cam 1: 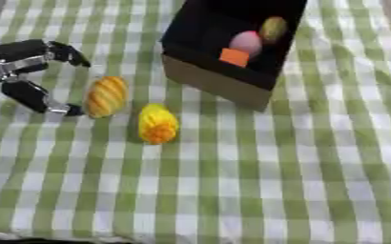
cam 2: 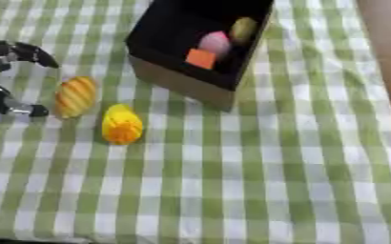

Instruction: Pick up objects on the table and place them in the box.

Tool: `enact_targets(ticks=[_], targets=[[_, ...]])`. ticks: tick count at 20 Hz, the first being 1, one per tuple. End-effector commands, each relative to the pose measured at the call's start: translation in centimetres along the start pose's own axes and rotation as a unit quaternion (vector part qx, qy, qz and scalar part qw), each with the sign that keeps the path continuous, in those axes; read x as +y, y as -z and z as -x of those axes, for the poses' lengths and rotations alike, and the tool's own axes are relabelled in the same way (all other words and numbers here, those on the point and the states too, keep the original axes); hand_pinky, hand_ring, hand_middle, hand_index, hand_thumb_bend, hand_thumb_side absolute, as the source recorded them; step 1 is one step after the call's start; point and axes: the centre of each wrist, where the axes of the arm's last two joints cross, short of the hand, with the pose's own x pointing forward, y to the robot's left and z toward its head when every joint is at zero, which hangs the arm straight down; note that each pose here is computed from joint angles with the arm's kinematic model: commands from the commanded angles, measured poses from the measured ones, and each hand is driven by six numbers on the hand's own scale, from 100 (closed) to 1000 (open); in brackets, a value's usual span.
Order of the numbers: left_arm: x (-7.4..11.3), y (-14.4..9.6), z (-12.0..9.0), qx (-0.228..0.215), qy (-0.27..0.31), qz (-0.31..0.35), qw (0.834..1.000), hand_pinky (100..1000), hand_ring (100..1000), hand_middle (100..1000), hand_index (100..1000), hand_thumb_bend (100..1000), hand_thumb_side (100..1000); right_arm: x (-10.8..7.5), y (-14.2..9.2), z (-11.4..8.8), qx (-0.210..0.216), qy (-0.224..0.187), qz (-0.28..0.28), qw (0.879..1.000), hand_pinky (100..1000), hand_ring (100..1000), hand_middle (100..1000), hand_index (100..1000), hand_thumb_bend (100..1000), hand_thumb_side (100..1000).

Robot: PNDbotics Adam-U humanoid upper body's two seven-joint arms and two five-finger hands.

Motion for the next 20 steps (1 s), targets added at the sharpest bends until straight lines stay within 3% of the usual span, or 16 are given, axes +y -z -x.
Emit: enact_targets(ticks=[1, 11, 20], targets=[[1.4, 0.4, -0.1, 0.006, 0.009, -0.009, 1.000, 862, 830, 793, 867, 603, 506, -0.3, 0.6, -0.6, -0.012, -0.006, -0.007, 1.000, 835, 849, 584, 845, 100, 532], [0.3, 3.5, -0.3, 0.011, 0.004, 0.013, 1.000, 833, 781, 726, 818, 600, 480, -0.2, 0.8, -0.6, -0.012, -0.001, -0.007, 1.000, 836, 852, 582, 845, 100, 533], [-0.3, 3.7, -0.3, 0.026, 0.026, -0.004, 0.999, 776, 676, 608, 709, 484, 394, -0.2, 0.7, -0.6, -0.009, 0.000, -0.005, 1.000, 836, 852, 581, 845, 100, 537]])
